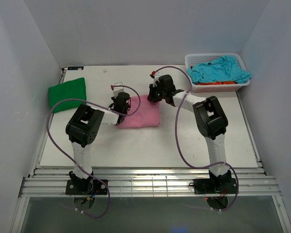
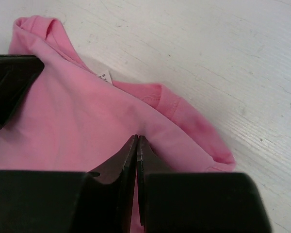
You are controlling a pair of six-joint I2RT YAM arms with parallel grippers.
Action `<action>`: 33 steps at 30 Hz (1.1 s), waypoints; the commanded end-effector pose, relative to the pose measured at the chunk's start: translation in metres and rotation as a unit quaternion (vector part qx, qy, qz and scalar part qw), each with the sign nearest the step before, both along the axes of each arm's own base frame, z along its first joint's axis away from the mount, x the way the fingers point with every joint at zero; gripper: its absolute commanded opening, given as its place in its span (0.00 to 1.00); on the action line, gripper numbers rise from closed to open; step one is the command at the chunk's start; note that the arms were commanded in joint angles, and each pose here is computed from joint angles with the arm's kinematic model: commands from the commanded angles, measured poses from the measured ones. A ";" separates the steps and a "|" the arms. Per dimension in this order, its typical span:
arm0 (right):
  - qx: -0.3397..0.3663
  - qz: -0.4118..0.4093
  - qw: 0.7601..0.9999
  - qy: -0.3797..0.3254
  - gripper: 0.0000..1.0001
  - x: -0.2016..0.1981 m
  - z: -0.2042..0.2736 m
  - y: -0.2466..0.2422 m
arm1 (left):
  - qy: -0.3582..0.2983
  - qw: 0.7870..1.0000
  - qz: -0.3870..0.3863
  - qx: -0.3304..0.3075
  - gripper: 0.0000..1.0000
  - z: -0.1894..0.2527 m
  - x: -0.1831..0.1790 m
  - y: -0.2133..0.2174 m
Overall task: Fold and stack the t-shirts
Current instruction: Fold the tshirt
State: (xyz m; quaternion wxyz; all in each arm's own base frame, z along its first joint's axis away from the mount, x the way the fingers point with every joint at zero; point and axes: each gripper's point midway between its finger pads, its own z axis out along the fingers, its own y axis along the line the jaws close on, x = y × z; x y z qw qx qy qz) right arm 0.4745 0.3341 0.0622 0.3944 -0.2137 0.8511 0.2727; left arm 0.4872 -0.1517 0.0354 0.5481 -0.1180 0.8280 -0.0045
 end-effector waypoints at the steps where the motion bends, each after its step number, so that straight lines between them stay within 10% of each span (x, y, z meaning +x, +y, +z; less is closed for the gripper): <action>1: -0.019 -0.023 0.999 0.018 0.08 0.007 -0.020 -0.016 | -0.004 1.000 0.006 -0.004 0.00 0.005 0.005 0.005; 22: -0.094 -0.110 0.986 0.085 0.08 -0.004 -0.060 -0.082 | 0.008 1.000 0.024 0.007 0.00 -0.002 0.001 0.022; 28: -0.048 -0.090 0.995 0.016 0.27 0.014 -0.018 -0.068 | -0.056 0.998 0.024 0.011 0.00 0.062 0.027 0.018; 31: -0.017 -0.084 0.995 -0.045 0.39 0.018 0.035 -0.065 | -0.112 0.993 0.024 0.005 0.09 0.128 0.035 0.017; 33: -0.013 -0.077 0.995 -0.067 0.45 0.015 0.053 -0.066 | -0.140 0.990 0.023 -0.005 0.37 0.168 0.027 0.021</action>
